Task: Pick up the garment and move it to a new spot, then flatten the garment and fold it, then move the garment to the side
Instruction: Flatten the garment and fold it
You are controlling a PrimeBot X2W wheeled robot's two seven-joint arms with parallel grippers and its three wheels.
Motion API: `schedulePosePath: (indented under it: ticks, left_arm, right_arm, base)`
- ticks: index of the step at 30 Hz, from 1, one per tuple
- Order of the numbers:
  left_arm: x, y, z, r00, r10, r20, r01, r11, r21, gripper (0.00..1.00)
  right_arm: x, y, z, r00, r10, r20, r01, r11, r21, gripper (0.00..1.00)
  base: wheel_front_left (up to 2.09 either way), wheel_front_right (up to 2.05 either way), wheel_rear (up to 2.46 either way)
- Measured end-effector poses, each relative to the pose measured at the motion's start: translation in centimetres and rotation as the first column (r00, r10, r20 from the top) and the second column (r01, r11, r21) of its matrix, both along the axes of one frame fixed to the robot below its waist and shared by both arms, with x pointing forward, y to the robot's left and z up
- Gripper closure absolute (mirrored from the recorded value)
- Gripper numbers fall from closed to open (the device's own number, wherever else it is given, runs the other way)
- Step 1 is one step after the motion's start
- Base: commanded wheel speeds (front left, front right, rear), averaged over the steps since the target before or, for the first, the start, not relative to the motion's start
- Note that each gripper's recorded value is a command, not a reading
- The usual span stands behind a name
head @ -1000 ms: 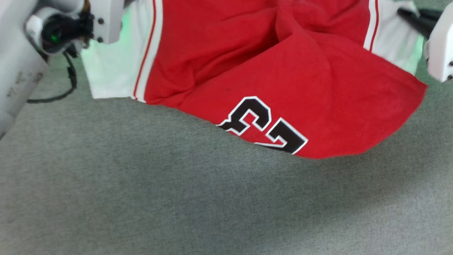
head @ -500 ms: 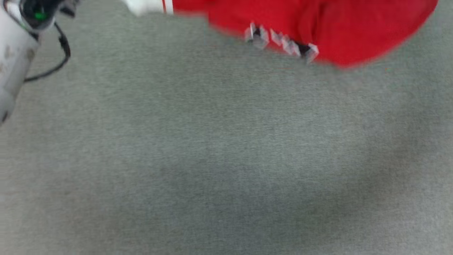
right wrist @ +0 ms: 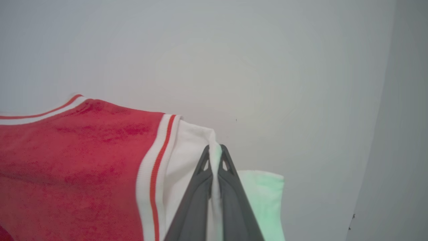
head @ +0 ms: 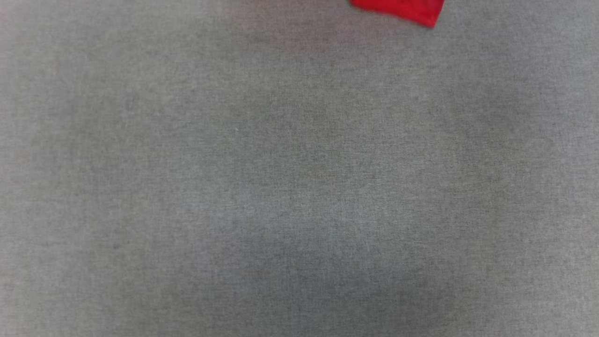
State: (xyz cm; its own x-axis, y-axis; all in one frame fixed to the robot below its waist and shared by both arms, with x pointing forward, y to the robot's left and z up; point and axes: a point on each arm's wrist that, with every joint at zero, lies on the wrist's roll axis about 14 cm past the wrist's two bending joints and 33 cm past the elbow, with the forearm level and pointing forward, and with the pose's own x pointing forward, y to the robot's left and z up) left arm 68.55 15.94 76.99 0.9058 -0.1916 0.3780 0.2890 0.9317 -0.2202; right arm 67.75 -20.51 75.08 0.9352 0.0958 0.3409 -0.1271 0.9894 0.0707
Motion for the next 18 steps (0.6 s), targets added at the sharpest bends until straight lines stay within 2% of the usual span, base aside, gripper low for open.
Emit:
schedulePosePath:
  ticks: [3, 7, 9, 14, 18]
  left_arm:
    - [0.0, 0.0, -4.1, 0.995, -0.006, -0.102, 0.007, 1.000, 0.010, 1.00]
    - [-1.4, -0.4, -9.1, 0.979, -0.052, -0.195, 0.061, 0.997, 0.040, 1.00]
    - [-2.3, -0.1, -11.8, 0.967, -0.073, -0.244, 0.080, 0.997, 0.022, 1.00]
    - [-5.7, 1.4, -18.4, 0.925, -0.113, -0.362, 0.096, 0.993, -0.065, 1.00]
    - [-9.9, 0.1, -22.6, 0.874, -0.209, -0.439, 0.159, 0.976, -0.149, 1.00]
  right_arm:
    - [-0.2, 0.9, -1.9, 0.999, 0.018, -0.033, -0.020, 0.999, -0.046, 1.00]
    - [-1.2, 2.6, -7.2, 0.986, 0.079, -0.147, -0.093, 0.992, -0.090, 1.00]
    - [-2.2, 3.0, -9.9, 0.972, 0.112, -0.207, -0.134, 0.986, -0.096, 1.00]
    - [-5.9, 3.3, -17.2, 0.903, 0.186, -0.388, -0.232, 0.970, -0.074, 1.00]
    - [-9.6, 2.5, -20.9, 0.846, 0.225, -0.484, -0.270, 0.963, -0.023, 1.00]
  base:
    - [0.00, 0.00, 0.00]
    - [0.00, 0.00, 0.00]
    - [0.00, 0.00, 0.00]
    - [0.00, 0.00, 0.00]
    - [0.00, 0.00, 0.00]
